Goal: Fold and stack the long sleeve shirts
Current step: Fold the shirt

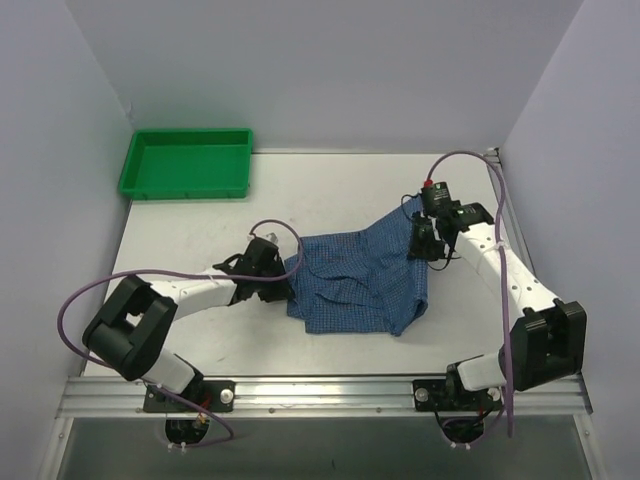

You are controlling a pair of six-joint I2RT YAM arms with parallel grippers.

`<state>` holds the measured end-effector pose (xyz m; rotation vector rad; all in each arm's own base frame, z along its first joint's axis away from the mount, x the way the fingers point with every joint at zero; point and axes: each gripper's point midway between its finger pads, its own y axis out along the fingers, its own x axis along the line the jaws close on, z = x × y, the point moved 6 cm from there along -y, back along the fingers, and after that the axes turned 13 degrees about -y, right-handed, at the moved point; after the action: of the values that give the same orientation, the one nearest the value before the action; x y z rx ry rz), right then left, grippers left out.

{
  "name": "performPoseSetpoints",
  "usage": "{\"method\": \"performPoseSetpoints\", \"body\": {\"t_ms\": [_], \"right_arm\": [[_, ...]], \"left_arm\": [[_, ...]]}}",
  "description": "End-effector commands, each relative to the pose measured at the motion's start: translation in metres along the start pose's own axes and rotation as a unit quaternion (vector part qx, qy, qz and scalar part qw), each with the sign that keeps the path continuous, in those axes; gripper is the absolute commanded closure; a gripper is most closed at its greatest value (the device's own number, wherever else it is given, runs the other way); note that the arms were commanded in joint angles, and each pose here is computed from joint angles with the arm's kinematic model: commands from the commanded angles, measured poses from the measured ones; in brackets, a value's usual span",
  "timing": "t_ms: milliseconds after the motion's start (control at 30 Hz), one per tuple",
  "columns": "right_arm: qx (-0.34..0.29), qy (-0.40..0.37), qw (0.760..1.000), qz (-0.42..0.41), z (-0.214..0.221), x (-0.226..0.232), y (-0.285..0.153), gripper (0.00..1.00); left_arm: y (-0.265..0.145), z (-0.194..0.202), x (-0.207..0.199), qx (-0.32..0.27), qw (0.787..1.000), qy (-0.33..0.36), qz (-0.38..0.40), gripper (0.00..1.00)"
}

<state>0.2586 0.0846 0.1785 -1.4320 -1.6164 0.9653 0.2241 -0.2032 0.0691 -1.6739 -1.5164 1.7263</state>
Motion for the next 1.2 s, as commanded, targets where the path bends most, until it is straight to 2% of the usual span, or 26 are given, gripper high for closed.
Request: {"method": "performPoseSetpoints", "body": {"t_ms": [0, 167, 267, 600, 867, 967, 1100, 1167], "right_arm": [[0.008, -0.039, 0.993, 0.107, -0.006, -0.009, -0.013, 1.00], [0.016, -0.081, 0.985, 0.149, -0.015, 0.011, -0.016, 1.00], [0.019, -0.115, 0.980, 0.161, -0.020, 0.033, -0.015, 0.96], [0.031, -0.194, 0.969, 0.147, -0.017, 0.114, 0.013, 0.90], [0.040, -0.285, 0.950, 0.124, 0.008, 0.173, 0.039, 0.88], [0.048, -0.297, 0.948, 0.105, 0.017, 0.183, 0.047, 0.79], [0.047, -0.292, 0.952, 0.074, 0.025, 0.190, 0.051, 0.61], [0.033, -0.281, 0.957, 0.064, 0.021, 0.194, 0.051, 0.59]], "left_arm": [[0.008, 0.021, -0.002, 0.027, 1.000, -0.010, 0.010, 0.73], [0.006, 0.031, -0.011, 0.029, 0.999, -0.024, 0.030, 0.73], [0.004, 0.032, -0.017, 0.019, 0.998, -0.033, 0.046, 0.73], [0.000, 0.037, -0.006, 0.005, 0.996, -0.070, 0.057, 0.72], [0.002, 0.041, 0.001, 0.005, 0.995, -0.086, 0.056, 0.72], [0.002, 0.042, 0.004, 0.005, 0.994, -0.090, 0.055, 0.72], [0.003, 0.042, 0.003, 0.004, 0.994, -0.095, 0.058, 0.72], [0.004, 0.043, 0.004, 0.006, 0.994, -0.097, 0.057, 0.72]]}}
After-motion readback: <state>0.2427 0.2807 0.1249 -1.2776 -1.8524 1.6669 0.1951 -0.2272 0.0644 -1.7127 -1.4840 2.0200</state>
